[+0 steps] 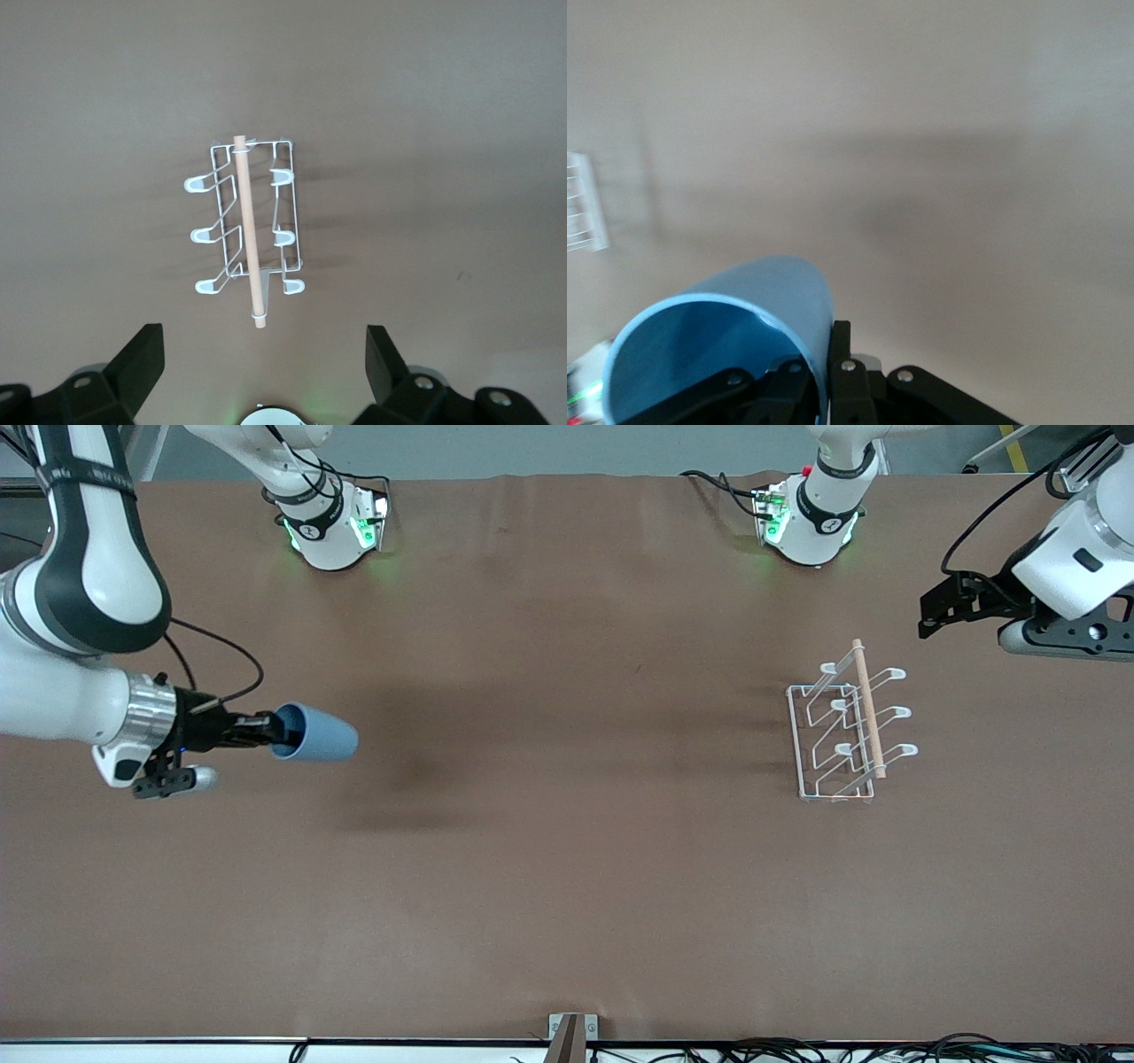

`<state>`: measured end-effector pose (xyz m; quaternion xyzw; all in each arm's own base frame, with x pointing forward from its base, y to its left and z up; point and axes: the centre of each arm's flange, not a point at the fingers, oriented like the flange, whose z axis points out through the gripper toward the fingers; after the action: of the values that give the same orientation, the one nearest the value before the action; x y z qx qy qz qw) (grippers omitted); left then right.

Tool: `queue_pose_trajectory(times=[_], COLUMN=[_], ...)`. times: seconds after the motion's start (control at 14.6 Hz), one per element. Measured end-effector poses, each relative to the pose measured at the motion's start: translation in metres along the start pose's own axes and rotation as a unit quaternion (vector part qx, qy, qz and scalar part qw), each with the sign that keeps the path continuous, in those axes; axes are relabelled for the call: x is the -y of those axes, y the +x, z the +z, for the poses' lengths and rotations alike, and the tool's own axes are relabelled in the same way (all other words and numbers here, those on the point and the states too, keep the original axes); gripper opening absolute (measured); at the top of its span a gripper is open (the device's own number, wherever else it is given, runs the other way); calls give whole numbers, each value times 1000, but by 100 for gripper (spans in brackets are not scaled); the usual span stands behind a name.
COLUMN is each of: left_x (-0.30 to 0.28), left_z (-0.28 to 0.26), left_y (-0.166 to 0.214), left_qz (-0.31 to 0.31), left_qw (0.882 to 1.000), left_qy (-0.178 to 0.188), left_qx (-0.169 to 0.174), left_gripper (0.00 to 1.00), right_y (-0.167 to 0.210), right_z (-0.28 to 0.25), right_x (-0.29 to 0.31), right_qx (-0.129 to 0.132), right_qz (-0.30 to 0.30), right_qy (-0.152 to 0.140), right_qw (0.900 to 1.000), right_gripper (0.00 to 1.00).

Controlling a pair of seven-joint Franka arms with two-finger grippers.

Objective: Hang cup on cup holder
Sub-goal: 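Lift the blue cup with the right gripper while the left gripper approaches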

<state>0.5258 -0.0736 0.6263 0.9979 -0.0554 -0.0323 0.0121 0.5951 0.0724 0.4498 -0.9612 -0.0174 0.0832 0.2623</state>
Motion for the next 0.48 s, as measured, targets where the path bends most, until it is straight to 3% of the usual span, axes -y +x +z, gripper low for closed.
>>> queue_pose_trajectory(times=[0.34,0.48], left_x=[-66,-123], left_z=[-12,-17], left_y=[-6,-17], left_qz=[61,114], left_qw=[998,993], left_qy=[4,4], left_qx=[-13,-19], left_gripper=[100,100], right_y=[-14,-15], right_z=[2,11], right_x=[45,65], right_qx=[36,42], right_qz=[8,4], right_qy=[144,177], right_qw=[989,983], right_gripper=[4,4])
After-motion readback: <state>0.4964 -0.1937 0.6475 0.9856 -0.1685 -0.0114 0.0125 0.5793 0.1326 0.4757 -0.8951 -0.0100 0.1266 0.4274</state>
